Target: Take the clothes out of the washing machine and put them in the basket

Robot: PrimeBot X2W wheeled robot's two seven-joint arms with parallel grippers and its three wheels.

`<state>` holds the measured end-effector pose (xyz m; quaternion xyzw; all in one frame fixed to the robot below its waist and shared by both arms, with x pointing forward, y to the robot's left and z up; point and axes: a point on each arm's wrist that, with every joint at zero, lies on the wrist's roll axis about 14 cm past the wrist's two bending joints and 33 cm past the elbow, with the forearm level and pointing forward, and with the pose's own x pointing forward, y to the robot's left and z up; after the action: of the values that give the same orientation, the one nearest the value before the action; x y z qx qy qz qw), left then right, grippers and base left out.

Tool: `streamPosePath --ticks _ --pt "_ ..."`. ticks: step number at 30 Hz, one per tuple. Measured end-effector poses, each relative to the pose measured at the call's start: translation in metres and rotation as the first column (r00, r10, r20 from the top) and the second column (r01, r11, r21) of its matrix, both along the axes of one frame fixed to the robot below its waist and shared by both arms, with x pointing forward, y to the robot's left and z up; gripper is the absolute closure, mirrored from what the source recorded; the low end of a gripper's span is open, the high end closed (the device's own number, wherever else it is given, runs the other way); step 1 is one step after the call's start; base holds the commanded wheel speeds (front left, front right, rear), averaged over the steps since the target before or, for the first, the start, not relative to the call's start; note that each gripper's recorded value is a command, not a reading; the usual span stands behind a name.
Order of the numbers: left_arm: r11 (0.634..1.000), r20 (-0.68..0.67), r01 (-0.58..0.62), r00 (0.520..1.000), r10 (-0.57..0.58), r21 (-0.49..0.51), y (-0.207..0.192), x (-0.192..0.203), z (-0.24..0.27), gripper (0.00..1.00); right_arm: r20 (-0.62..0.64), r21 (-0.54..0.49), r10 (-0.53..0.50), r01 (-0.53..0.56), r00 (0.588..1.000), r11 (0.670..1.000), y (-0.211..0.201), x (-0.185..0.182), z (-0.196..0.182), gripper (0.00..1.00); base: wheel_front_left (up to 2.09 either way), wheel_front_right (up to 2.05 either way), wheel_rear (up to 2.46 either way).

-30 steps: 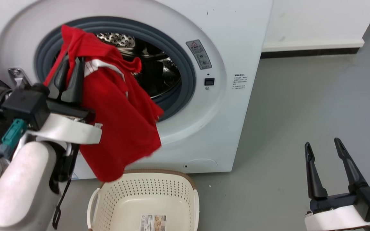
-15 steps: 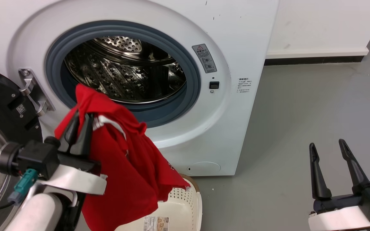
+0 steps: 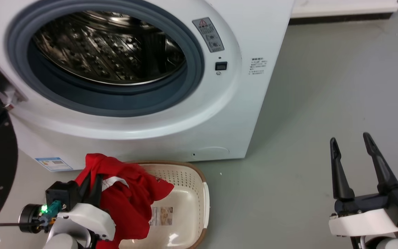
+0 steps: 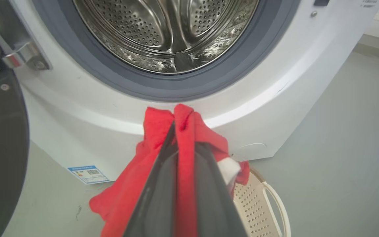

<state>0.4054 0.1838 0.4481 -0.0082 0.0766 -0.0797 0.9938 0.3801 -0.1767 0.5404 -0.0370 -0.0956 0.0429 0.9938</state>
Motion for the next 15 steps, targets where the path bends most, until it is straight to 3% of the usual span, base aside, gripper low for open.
streamPosePath --ticks 15 --pt "0.991 -0.316 0.116 0.945 -0.087 0.073 -0.02 0.043 -0.129 1.0 -0.103 -0.007 -0.049 0.048 0.993 0.999 -0.017 0.035 -0.041 0.0 0.0 0.0 0.0"
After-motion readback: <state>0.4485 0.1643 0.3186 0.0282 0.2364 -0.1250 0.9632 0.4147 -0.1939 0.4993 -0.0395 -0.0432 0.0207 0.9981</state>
